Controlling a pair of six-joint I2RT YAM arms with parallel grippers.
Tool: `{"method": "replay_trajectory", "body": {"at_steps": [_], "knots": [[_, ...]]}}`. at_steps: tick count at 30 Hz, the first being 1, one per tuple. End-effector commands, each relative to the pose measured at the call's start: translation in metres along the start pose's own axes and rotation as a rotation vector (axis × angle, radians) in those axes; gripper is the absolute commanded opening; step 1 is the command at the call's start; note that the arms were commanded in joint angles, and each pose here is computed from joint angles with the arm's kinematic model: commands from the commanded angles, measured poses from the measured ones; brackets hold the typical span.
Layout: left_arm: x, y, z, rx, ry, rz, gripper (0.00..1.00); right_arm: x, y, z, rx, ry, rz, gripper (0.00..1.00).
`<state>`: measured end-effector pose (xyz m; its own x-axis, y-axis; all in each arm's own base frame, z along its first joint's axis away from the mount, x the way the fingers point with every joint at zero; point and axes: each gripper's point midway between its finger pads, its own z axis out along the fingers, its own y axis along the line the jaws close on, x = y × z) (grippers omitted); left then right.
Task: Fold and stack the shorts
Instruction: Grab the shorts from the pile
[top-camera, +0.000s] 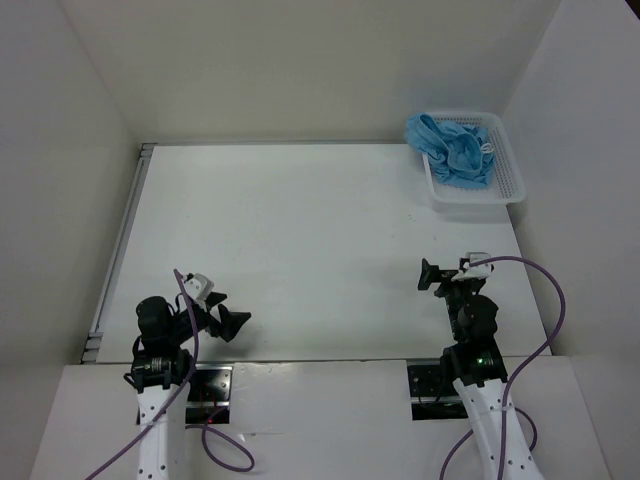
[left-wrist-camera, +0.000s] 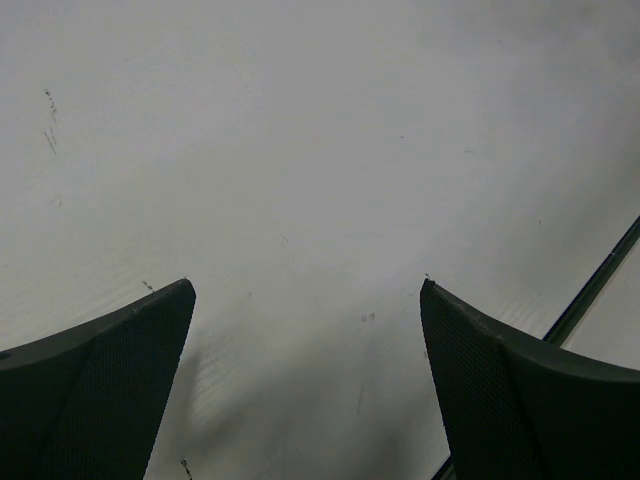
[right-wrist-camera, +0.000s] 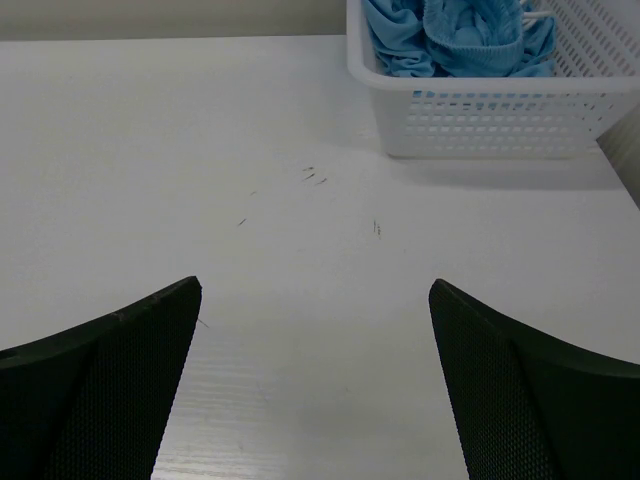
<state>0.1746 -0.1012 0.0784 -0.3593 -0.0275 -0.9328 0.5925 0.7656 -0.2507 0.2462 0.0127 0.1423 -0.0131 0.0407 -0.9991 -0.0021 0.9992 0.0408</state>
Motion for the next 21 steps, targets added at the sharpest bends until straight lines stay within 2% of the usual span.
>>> {"method": "replay_trajectory", "body": {"at_steps": [1, 7, 8, 9, 10, 11, 12, 13, 14, 15, 17, 18, 20, 21], "knots": [[-0.011, -0.004, 0.0, 0.023, -0.035, 0.048, 1.0, 0.009, -0.002, 0.003, 0.013, -0.02, 0.005, 1.0], [-0.016, -0.018, 0.0, 0.112, -0.063, 0.082, 1.0, 0.009, 0.004, 0.003, -0.027, -0.018, -0.01, 1.0], [-0.034, -0.015, 0.002, 0.107, -0.124, 0.165, 1.0, 0.003, 0.015, 0.002, -0.095, -0.03, -0.048, 1.0], [-0.044, -0.011, 0.002, 0.083, -0.156, 0.206, 1.0, -0.003, 0.027, 0.001, -0.22, -0.069, -0.319, 0.98], [-0.056, -0.008, 0.002, 0.065, -0.193, 0.254, 1.0, -0.014, 0.064, -0.01, -0.455, -0.15, -0.442, 1.0], [-0.083, -0.003, -0.001, 0.023, -0.283, 0.363, 1.0, -0.006, 0.079, -0.018, -0.568, -0.158, -0.512, 1.0], [-0.102, 0.011, -0.005, -0.075, -0.341, 0.404, 1.0, -0.013, 0.088, -0.025, -0.699, -0.354, -1.116, 1.0], [-0.117, 0.017, -0.009, -0.128, -0.39, 0.442, 1.0, 0.005, 0.105, -0.04, -0.851, -0.484, -1.409, 1.0], [-0.138, 0.019, -0.016, -0.177, -0.461, 0.5, 1.0, 0.011, 0.105, -0.037, -0.847, -0.518, -1.483, 1.0], [-0.148, 0.03, -0.022, -0.255, -0.496, 0.501, 1.0, -0.025, 0.106, -0.026, -0.68, -0.667, -1.5, 1.0], [-0.171, 0.032, -0.034, -0.325, -0.558, 0.528, 1.0, -0.051, 0.104, -0.026, -0.602, -0.719, -1.467, 1.0], [-0.188, 0.032, -0.046, -0.377, -0.599, 0.537, 1.0, -0.082, 0.105, -0.032, -0.532, -0.799, -1.462, 1.0], [-0.199, 0.029, -0.05, -0.381, -0.604, 0.534, 1.0, -0.112, 0.105, -0.04, -0.503, -0.832, -1.324, 1.0], [-0.212, 0.021, -0.056, -0.381, -0.619, 0.547, 1.0, -0.141, 0.104, -0.049, -0.464, -0.878, -1.28, 1.0]]}}
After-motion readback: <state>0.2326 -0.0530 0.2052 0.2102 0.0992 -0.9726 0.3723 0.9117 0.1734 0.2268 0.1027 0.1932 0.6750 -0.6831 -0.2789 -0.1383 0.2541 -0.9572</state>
